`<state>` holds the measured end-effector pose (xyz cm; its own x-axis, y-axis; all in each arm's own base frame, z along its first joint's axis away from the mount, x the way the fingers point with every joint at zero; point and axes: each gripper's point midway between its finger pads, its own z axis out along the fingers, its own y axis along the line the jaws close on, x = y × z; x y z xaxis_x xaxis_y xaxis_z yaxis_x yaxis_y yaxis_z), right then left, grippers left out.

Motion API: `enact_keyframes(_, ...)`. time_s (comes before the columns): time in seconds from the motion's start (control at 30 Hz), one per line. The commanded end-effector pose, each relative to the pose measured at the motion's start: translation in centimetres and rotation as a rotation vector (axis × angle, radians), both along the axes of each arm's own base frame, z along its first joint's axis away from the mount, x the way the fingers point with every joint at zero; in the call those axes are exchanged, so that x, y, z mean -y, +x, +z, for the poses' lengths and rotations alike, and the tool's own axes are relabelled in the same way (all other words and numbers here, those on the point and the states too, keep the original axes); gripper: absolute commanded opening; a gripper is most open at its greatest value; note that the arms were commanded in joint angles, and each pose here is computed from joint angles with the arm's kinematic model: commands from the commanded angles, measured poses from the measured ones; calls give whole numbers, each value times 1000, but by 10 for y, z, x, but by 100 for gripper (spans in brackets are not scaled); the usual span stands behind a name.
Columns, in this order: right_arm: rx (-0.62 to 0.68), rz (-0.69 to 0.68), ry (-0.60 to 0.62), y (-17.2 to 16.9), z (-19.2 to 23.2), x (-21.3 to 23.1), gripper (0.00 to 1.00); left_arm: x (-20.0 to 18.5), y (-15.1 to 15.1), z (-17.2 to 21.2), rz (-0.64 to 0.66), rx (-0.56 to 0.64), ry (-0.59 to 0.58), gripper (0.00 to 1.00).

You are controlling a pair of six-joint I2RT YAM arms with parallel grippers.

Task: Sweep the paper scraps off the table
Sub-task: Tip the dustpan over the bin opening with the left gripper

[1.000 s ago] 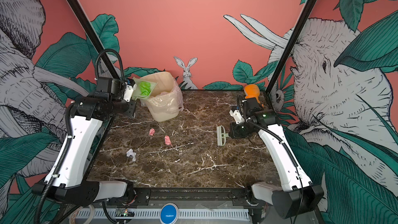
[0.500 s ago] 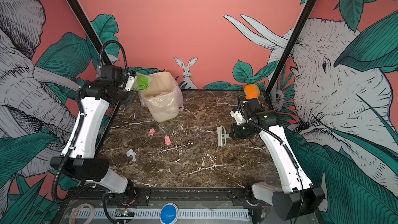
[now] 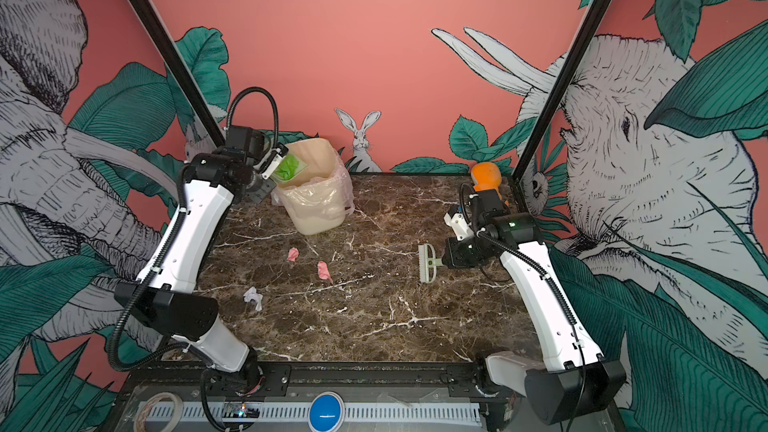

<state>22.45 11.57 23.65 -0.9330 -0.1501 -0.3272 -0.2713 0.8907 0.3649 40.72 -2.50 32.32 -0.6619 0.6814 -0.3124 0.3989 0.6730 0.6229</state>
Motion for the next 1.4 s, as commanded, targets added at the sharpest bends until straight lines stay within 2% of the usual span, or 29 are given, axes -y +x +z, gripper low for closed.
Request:
enact_keyframes(0.0,-10,21,11,-4,2,-2,0,-10,9,16,-3,33,165,5)
enact_keyframes(0.43,-13,27,14,-4,2,-2,0,7,41,40,-119,143,593,2)
enact_keyframes(0.7,-11,29,15,-3,3,-3,0,3,45,44,-132,145,696,2)
enact_keyframes(1.37,-5,36,22,0,7,-4,0,-1,42,51,-116,166,736,2)
